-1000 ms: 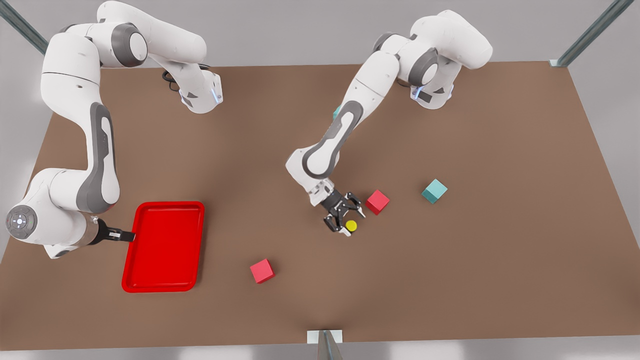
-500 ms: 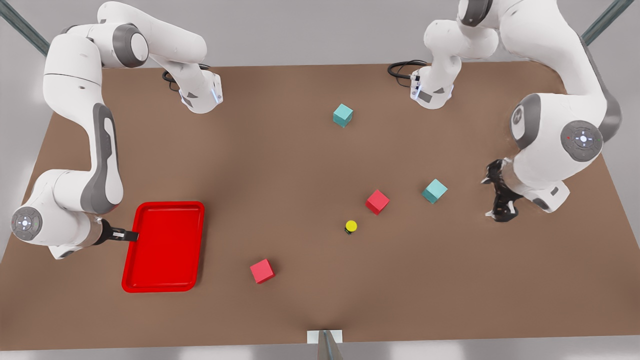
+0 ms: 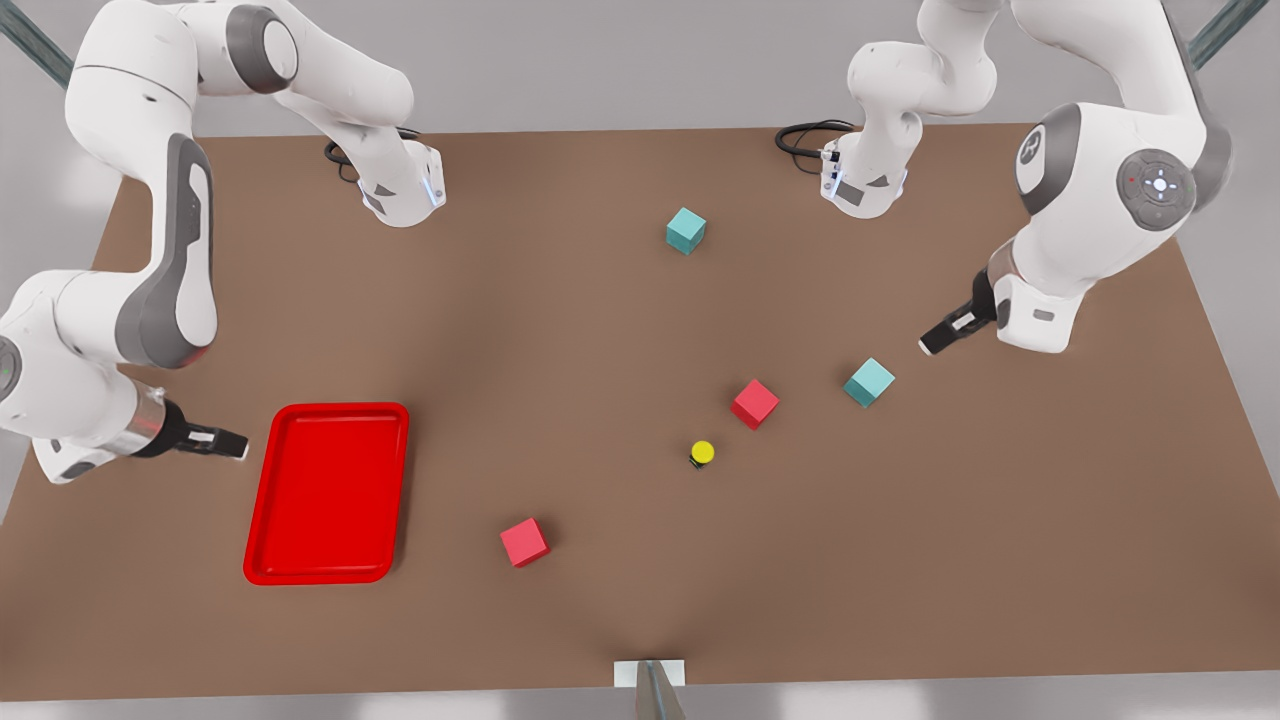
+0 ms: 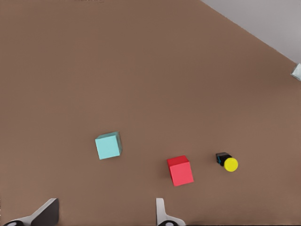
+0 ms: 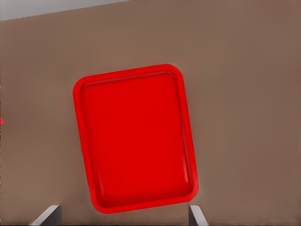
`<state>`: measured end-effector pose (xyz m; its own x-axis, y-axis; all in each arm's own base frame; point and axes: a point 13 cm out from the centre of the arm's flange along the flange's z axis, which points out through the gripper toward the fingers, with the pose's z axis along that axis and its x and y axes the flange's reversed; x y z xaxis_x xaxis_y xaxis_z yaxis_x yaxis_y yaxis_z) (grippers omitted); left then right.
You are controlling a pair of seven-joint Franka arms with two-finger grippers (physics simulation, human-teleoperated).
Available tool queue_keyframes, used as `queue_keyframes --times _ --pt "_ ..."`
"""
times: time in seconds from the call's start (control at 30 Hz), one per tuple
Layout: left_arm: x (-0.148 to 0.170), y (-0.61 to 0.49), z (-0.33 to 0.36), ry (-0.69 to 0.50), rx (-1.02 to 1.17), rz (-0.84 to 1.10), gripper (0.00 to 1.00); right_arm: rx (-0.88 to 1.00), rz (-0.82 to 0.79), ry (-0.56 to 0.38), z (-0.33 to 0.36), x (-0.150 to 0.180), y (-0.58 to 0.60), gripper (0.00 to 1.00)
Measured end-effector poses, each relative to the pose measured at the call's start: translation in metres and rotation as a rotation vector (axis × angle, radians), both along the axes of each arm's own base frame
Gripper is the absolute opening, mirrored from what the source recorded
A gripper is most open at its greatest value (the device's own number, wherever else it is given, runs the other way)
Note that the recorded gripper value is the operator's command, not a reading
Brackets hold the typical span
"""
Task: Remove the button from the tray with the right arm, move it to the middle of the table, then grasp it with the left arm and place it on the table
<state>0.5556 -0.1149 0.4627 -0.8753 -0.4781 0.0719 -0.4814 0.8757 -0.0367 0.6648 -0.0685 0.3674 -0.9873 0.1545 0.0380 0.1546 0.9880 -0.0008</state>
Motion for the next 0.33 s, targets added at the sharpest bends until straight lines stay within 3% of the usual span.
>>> queue_keyframes --times 0.1,0.33 --pt "-0.002 -0.017 -0.001 -0.009 -0.003 -0.13 1.0 0.0 0.003 0.003 0.014 -0.011 0.005 1.0" --pt "0.002 -0.012 -0.004 -0.02 -0.011 -0.297 1.0 -0.022 -0.001 0.03 0.026 -0.076 0.012 1.0"
